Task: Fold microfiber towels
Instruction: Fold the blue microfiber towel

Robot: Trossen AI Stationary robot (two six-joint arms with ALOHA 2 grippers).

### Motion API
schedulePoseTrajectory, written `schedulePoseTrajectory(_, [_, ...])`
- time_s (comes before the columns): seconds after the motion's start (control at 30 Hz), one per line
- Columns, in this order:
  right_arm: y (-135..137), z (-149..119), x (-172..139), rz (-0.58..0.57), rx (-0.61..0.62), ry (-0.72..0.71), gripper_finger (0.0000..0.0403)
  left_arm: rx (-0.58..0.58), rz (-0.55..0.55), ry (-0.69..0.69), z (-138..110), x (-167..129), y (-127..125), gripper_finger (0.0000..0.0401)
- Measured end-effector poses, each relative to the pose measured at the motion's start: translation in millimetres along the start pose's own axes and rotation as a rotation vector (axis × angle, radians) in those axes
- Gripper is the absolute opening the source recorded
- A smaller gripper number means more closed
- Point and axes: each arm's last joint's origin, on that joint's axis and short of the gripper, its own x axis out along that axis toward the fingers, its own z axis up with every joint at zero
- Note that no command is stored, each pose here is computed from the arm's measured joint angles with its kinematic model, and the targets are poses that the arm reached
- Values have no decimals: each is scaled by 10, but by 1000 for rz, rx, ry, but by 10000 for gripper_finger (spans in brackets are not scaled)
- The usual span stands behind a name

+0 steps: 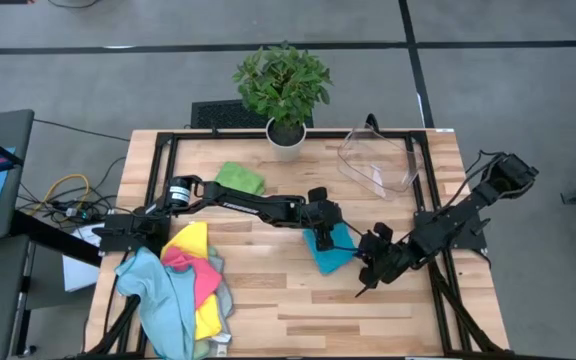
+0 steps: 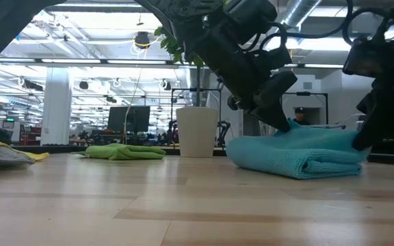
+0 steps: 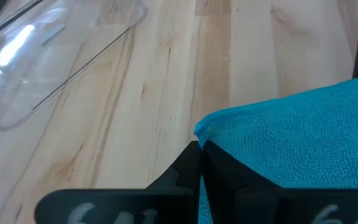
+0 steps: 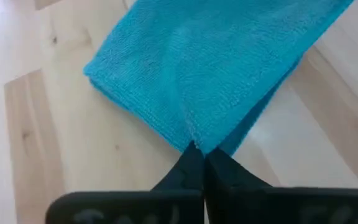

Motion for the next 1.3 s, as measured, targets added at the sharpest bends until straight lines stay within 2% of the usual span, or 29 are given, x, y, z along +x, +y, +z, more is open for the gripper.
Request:
schedulePoseTrajectory(0.2, [-39, -48, -11, -43, 37, 37, 64, -9, 0, 0, 0, -2, -1, 4])
schedulePoseTrajectory(0.4, [-36, -56, -14, -41, 32, 42, 64, 49, -30, -5, 5, -2, -6, 18])
schedulePoseTrajectory(0.53, [-37, -59, -9, -44, 31, 44, 63, 48, -82, -47, 47, -8, -20, 64])
schedulePoseTrajectory(0.67, [-35, -65, -2, -45, 35, 47, 63, 31, -94, -24, 28, -12, -17, 129])
schedulePoseTrajectory(0.8, [-39, -67, -1, -48, 36, 51, 63, -12, -16, 32, 55, -101, 57, 186])
schedulePoseTrajectory(0.93, [-43, -70, -2, -52, 36, 54, 63, -28, 20, 71, 128, -163, 124, 219])
schedulePoseTrajectory(1.03, [-46, -70, -5, -53, 54, 55, 63, -126, 18, 77, 191, -203, 146, 225])
schedulePoseTrajectory(1.1, [-43, -66, -44, -43, 68, 46, 63, -195, -45, 77, 212, -230, 133, 222])
schedulePoseTrajectory(1.2, [-49, -68, -143, -48, 97, 0, 63, -261, -159, 38, 212, -219, 15, 202])
schedulePoseTrajectory(1.3, [-85, -70, -194, -72, 133, -19, 71, -289, -195, 15, 168, -213, -135, 173])
